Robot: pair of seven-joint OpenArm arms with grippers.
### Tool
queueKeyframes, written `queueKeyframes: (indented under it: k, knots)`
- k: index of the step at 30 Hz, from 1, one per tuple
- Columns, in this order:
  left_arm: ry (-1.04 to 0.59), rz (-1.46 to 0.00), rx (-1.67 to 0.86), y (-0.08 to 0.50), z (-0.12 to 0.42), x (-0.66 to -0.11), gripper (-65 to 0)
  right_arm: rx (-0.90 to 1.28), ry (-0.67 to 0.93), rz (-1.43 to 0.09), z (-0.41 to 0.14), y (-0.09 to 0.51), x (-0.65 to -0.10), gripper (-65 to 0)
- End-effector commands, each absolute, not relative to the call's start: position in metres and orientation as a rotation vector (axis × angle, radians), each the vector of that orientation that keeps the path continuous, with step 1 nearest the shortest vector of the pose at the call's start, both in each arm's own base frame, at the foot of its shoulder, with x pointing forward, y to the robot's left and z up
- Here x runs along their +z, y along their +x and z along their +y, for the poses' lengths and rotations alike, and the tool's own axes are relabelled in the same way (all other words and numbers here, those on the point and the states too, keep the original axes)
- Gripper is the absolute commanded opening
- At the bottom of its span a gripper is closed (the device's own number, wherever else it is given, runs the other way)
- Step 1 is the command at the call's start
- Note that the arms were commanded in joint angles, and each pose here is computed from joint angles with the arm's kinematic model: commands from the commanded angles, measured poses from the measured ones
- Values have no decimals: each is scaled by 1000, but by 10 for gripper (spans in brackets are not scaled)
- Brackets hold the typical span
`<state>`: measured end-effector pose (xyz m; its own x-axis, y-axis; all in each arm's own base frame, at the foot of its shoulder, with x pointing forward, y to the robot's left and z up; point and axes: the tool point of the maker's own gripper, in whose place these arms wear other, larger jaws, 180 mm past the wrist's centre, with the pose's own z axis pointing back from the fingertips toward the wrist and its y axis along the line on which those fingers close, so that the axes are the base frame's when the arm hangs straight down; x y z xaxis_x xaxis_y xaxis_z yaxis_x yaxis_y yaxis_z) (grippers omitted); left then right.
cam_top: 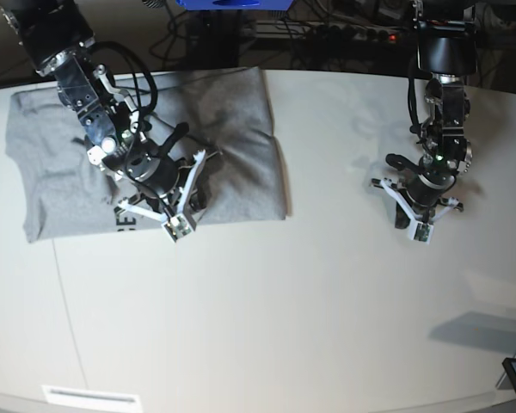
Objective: Fold the T-shirt properly
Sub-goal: 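Press and smooth the folded shirt with the right gripper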
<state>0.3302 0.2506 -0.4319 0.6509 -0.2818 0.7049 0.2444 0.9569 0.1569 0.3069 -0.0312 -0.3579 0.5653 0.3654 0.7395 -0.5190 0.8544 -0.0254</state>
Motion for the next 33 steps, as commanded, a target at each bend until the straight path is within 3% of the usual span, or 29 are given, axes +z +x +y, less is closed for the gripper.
queueKeyframes:
  k: [1, 33]
  knots:
    - [27, -306, -382, 228, 249, -508, -650, 528, 203, -874, -32, 318, -343, -650]
    - [68, -312, -293, 222, 282, -502, -650, 416, 57, -865, -103, 359, -365, -650]
